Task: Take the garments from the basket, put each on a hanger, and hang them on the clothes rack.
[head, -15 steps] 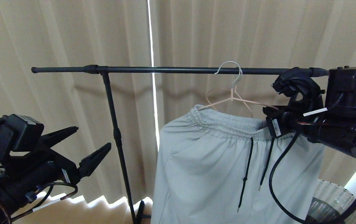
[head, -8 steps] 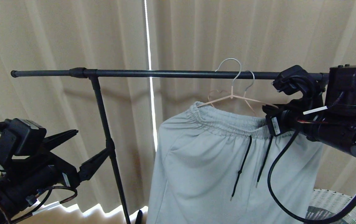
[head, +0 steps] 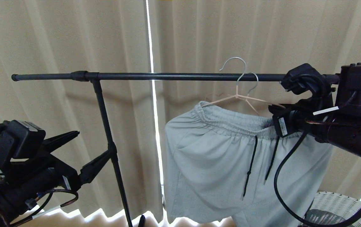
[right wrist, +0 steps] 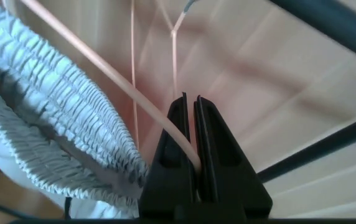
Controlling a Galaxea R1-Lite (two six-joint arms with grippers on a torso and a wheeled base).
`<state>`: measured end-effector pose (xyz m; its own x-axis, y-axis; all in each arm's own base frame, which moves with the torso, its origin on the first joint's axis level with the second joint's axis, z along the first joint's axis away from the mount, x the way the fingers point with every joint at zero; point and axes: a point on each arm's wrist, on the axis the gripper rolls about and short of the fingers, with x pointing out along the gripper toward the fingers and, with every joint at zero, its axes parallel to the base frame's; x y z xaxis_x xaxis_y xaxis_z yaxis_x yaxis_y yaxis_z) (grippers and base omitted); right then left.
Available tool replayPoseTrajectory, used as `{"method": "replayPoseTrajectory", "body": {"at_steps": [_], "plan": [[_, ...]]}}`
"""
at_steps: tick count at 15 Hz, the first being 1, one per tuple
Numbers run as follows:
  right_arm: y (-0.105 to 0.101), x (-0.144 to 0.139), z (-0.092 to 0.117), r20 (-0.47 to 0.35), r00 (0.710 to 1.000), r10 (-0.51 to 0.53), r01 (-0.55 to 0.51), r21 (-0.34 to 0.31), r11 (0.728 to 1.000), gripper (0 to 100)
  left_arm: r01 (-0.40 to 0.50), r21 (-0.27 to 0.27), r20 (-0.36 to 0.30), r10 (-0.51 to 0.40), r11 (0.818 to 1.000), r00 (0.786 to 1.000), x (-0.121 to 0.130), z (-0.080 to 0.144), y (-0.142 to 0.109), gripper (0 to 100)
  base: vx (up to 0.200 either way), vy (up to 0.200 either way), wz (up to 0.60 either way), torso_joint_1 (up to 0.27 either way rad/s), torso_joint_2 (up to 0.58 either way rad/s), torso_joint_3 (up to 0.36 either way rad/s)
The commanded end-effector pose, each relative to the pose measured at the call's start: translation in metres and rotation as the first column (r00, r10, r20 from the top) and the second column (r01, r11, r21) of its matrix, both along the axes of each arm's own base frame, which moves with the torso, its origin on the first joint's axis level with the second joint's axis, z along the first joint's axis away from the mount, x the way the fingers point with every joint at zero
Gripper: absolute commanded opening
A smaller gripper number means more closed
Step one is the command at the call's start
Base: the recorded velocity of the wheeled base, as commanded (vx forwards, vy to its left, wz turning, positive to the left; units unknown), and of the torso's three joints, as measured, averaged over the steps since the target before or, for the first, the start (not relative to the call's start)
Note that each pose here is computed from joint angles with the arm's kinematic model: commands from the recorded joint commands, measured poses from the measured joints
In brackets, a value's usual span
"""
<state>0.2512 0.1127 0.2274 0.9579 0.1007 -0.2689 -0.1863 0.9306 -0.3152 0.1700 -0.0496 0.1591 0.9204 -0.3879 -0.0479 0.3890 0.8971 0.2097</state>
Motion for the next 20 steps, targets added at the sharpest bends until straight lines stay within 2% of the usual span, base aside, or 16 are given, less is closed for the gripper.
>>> {"method": "replayPoseTrajectory", "body": {"at_steps": [1, 4, 8, 10, 14, 20], "plan": [[0.000, -0.001, 0.001, 0.003, 1.000, 0.002, -0.002, 0.001, 1.000, 0, -0.001, 0.000, -0.001, 0.001, 1.000, 1.000, 0.000, 0.000, 0.000, 100, 0.000, 0.200, 0.00, 0.007, 0.00, 0.007], [-0.001, -0.004, 0.004, 0.011, 1.000, 0.004, -0.004, 0.003, 1.000, 0, -0.001, 0.002, -0.007, 0.001, 1.000, 1.000, 0.000, -0.001, 0.000, 100, 0.000, 0.200, 0.00, 0.004, 0.00, 0.001], [-0.004, -0.007, 0.005, 0.017, 1.000, -0.005, 0.005, 0.005, 1.000, 0, -0.001, 0.003, -0.006, 0.001, 1.000, 1.000, 0.000, -0.002, 0.000, 100, 0.000, 0.000, 0.00, 0.000, 0.00, 0.000], [-0.006, -0.008, 0.005, 0.022, 0.997, -0.070, 0.071, -0.017, 0.997, 0, -0.001, 0.005, -0.012, 0.001, 1.000, 1.000, -0.001, -0.003, 0.000, 100, 0.000, 0.000, 0.00, 0.000, 0.00, 0.000], [-0.009, -0.011, 0.007, 0.033, 0.992, -0.120, 0.121, -0.027, 0.992, 0, -0.003, 0.005, -0.012, 0.003, 1.000, 1.000, -0.001, -0.003, 0.001, 100, 0.000, 0.000, 0.00, 0.000, 0.00, 0.000], [-0.008, 0.010, 0.009, 0.055, 0.970, -0.239, 0.241, -0.052, 0.969, 0, -0.003, 0.005, -0.013, 0.003, 1.000, 1.000, -0.001, -0.003, 0.001, 100, 0.000, 0.000, 0.00, 0.000, 0.00, 0.000]]}}
